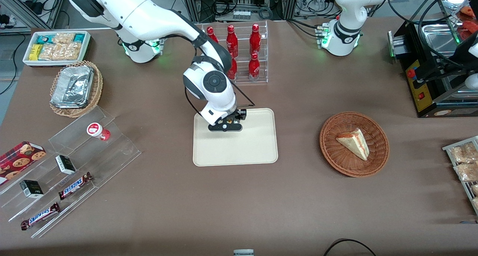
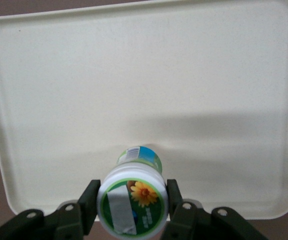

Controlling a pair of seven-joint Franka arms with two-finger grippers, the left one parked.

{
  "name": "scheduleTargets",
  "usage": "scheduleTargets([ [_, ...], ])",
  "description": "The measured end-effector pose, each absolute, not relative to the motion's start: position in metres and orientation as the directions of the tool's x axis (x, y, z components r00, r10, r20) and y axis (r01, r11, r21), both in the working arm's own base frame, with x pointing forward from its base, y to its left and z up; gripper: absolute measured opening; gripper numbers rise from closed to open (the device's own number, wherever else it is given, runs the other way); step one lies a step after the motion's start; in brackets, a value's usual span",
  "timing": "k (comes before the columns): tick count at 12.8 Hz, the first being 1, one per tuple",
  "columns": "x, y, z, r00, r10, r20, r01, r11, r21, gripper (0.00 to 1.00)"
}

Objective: Place green gum on tray
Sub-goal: 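Carry the jar over the cream tray and lower it onto it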

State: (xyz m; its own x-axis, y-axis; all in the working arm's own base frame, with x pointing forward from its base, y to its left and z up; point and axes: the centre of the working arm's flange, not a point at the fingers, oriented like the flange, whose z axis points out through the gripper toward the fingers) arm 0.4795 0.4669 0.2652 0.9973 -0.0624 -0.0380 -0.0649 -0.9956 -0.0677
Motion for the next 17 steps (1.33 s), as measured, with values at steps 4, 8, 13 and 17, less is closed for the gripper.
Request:
scheduleTargets([
  [4,0.479,0.471,0.257,0.997,-0.073,-0.020,-0.074,-0.994,-0.077,0.59],
  [8,0.480,0.471,0.243,0.997,-0.070,0.035,-0.069,-0.997,-0.038,0.59],
  [13,0.482,0.470,0.240,0.995,-0.090,0.037,-0.088,-0.995,-0.039,0.75],
  [17,0.501,0.456,0.270,0.992,-0.110,0.057,-0.108,-0.994,-0.029,1.00],
])
